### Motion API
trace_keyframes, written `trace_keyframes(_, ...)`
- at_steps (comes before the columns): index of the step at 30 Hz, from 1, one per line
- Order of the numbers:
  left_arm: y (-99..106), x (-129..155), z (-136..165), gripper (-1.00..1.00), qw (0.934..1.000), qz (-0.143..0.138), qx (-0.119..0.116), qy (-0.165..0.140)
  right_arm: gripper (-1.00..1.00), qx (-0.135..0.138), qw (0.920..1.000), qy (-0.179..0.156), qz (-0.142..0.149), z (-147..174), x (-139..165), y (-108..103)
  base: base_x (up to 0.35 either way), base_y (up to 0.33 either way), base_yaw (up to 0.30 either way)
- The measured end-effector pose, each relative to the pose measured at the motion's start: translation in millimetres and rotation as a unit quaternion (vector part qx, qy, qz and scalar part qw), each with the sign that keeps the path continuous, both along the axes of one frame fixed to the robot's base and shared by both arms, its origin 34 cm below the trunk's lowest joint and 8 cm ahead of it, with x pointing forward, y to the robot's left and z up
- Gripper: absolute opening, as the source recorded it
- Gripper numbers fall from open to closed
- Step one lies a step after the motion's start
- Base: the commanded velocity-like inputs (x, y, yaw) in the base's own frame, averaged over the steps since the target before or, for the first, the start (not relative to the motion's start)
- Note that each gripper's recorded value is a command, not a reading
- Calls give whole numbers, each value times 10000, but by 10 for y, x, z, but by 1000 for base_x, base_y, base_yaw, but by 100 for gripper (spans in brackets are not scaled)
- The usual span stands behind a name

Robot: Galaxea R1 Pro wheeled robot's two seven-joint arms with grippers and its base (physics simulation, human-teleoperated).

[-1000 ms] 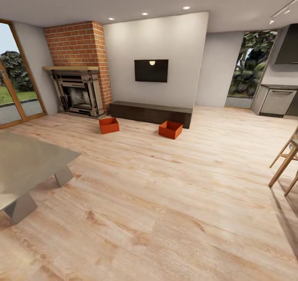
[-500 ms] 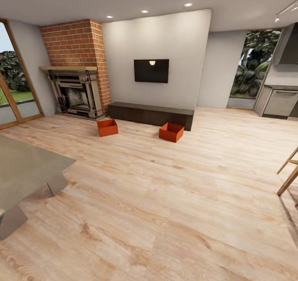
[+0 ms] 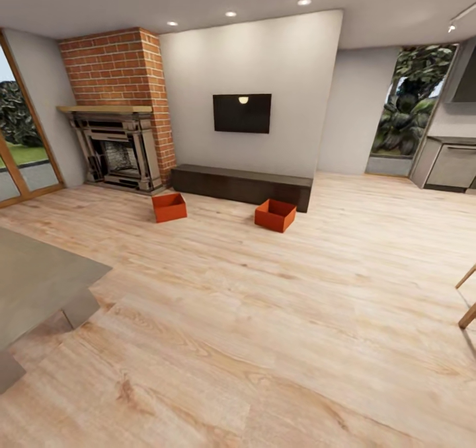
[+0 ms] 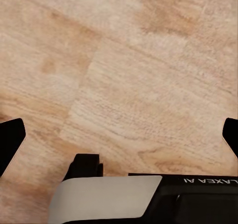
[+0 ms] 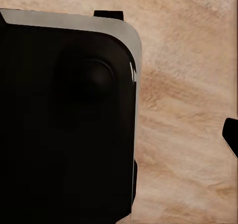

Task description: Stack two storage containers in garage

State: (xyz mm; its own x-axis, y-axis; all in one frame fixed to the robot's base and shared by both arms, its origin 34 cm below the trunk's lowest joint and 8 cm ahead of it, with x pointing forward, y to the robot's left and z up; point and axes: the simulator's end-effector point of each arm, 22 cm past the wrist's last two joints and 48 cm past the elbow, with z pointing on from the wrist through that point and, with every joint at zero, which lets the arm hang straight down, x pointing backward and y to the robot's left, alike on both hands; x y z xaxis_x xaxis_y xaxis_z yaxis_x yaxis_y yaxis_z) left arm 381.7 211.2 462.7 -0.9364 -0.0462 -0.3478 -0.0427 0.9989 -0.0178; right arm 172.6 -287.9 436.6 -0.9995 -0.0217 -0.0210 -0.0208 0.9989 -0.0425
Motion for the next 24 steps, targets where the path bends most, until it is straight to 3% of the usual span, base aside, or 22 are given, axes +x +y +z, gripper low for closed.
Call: trace_keyframes(24, 7, 0, 0, 100, 10000, 1, 4, 0, 100, 0, 10000, 0, 1, 0, 0, 0, 344, 0, 0)
